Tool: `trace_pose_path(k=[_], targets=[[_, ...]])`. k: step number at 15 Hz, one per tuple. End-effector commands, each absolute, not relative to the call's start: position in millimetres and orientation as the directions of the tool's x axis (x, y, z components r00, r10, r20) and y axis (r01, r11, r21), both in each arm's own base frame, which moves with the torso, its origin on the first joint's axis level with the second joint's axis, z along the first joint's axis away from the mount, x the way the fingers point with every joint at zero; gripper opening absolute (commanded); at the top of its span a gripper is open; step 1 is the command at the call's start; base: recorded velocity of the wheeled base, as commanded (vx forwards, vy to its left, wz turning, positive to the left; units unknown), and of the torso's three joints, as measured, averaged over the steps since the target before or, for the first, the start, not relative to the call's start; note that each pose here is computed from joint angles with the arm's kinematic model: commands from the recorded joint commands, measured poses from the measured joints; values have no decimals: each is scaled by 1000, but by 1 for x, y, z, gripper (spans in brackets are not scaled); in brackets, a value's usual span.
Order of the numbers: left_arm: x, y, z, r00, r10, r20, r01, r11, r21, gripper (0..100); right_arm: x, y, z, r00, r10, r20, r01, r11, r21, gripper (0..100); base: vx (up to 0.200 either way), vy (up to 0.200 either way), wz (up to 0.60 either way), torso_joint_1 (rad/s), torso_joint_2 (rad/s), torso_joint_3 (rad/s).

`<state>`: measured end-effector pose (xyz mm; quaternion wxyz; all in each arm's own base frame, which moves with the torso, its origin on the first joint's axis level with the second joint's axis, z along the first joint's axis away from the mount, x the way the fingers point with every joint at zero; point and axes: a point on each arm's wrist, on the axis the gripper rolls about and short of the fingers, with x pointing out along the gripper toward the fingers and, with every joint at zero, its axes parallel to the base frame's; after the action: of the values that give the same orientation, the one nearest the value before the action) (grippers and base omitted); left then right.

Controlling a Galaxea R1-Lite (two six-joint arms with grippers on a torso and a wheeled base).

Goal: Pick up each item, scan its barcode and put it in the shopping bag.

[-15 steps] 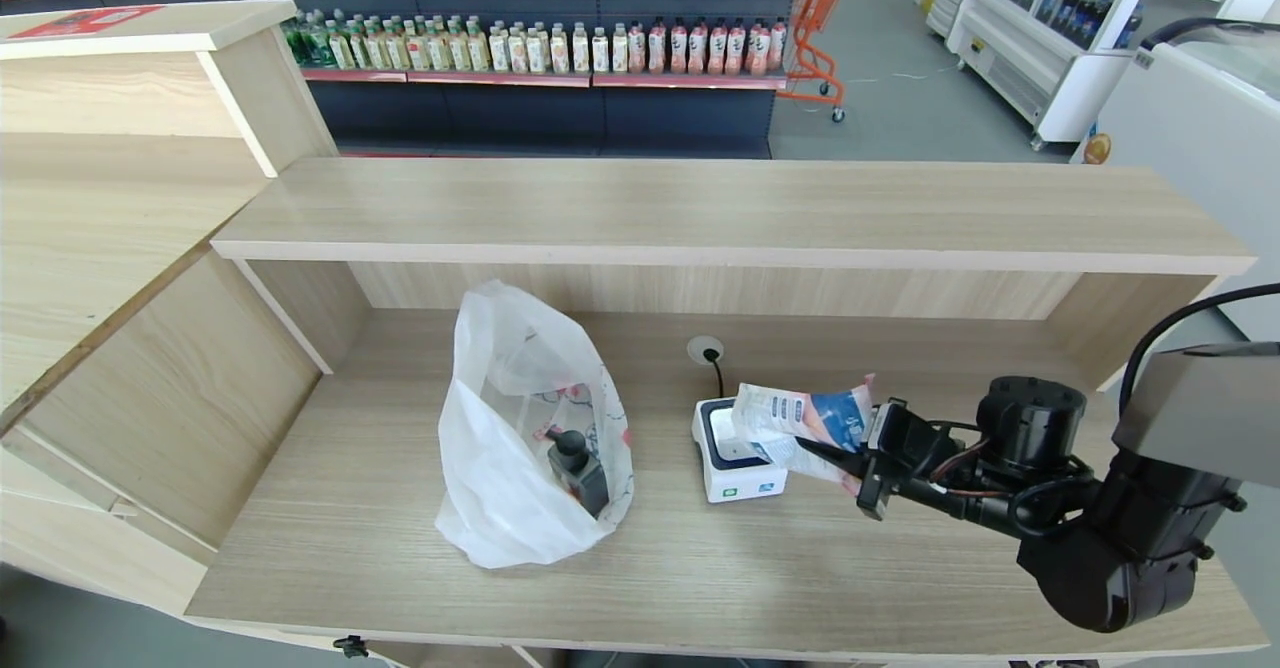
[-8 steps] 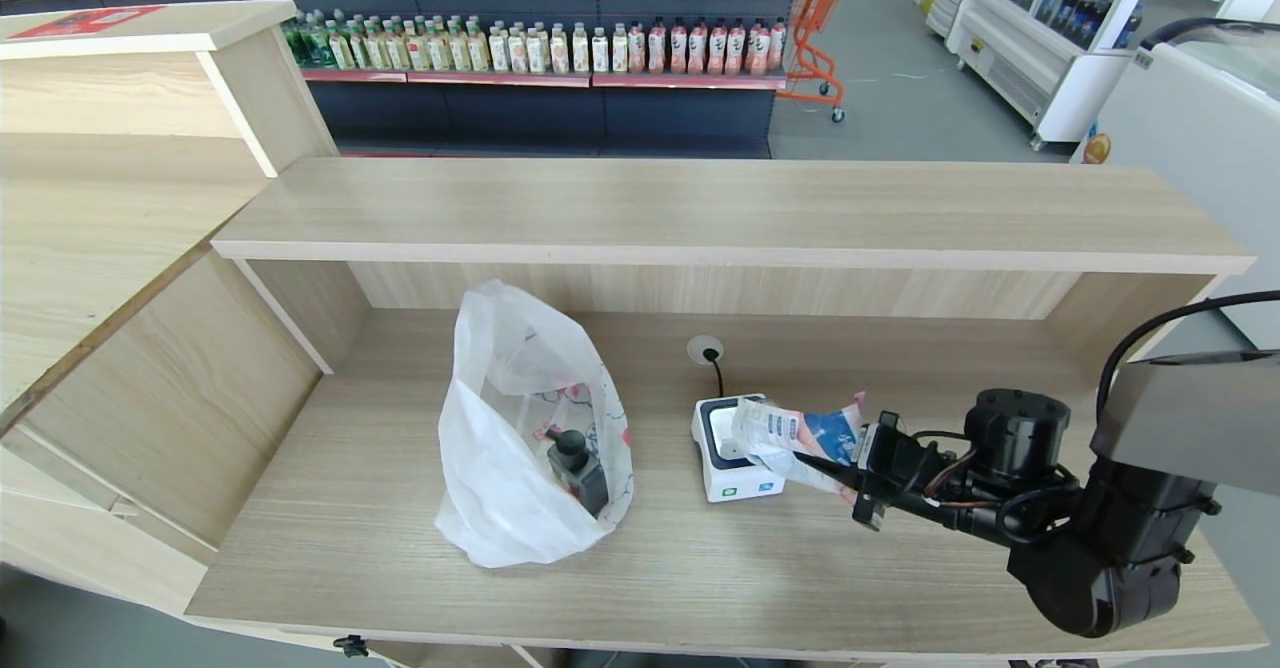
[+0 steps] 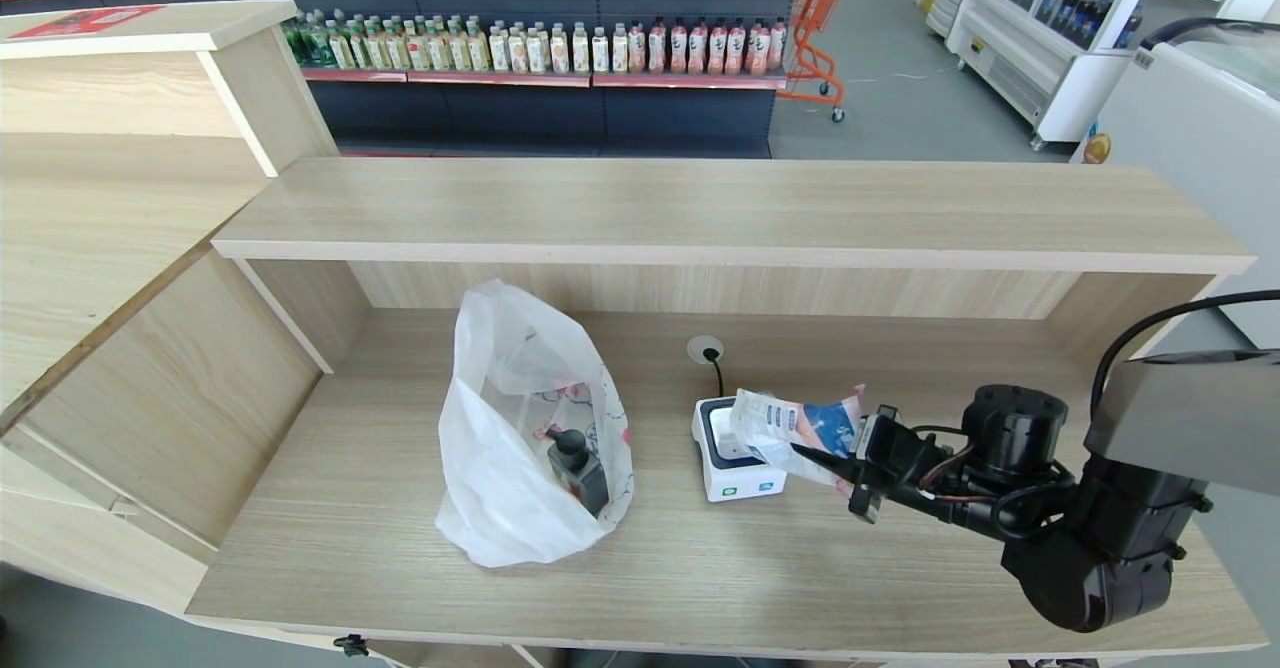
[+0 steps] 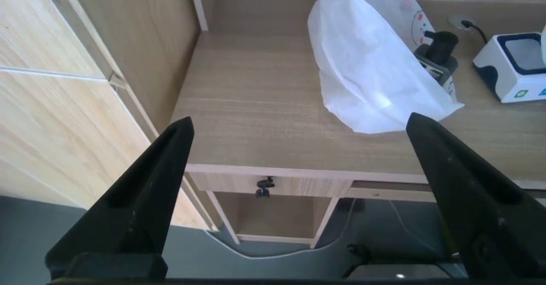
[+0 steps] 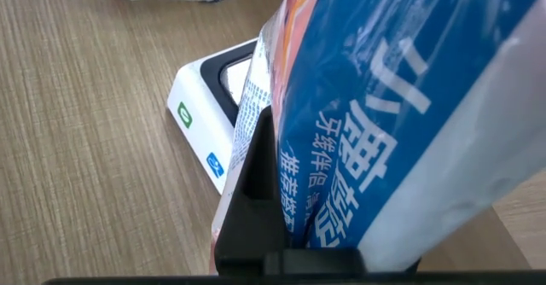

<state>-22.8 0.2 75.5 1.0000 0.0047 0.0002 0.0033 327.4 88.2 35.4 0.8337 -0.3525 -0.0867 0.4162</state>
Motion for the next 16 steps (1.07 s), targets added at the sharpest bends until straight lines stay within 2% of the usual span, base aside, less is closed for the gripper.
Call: trace_pose_path(k=[1, 9, 11, 12, 13, 14, 15, 16], targets=[[-23, 0, 75, 1000, 8, 0, -8, 1000, 8, 100, 328, 89, 40, 639, 758, -134, -625, 410, -664, 0, 0, 0, 0, 0, 0, 0], [-23, 0, 75, 1000, 8, 0, -8, 1000, 9, 100, 330, 103, 35, 615, 782, -103, -628, 406, -665, 0, 0, 0, 0, 0, 0, 0], [-23, 0, 75, 1000, 6, 0, -6, 1000, 9, 100, 319, 100, 79, 627, 779, -14, -608, 478, -634, 0, 0, 0, 0, 0, 0, 0], [-23, 0, 75, 1000, 8, 0, -8, 1000, 9, 100, 306, 98, 110, 680, 732, 37, -586, 572, -574, 0, 0, 0, 0, 0, 0, 0], [-23, 0, 75, 1000, 6, 0, -6, 1000, 9, 100, 291, 100, 137, 757, 652, 48, -556, 681, -477, 0, 0, 0, 0, 0, 0, 0], [-23, 0, 75, 1000, 8, 0, -8, 1000, 9, 100, 281, 104, 151, 801, 597, 41, -537, 748, -390, 0, 0, 0, 0, 0, 0, 0], [-23, 0, 75, 1000, 6, 0, -6, 1000, 9, 100, 269, 113, 170, 864, 504, 5, -492, 846, -205, 0, 0, 0, 0, 0, 0, 0], [-23, 0, 75, 1000, 8, 0, -8, 1000, 9, 100, 264, 126, 180, 882, 468, -47, -471, 879, -71, 0, 0, 0, 0, 0, 0, 0]])
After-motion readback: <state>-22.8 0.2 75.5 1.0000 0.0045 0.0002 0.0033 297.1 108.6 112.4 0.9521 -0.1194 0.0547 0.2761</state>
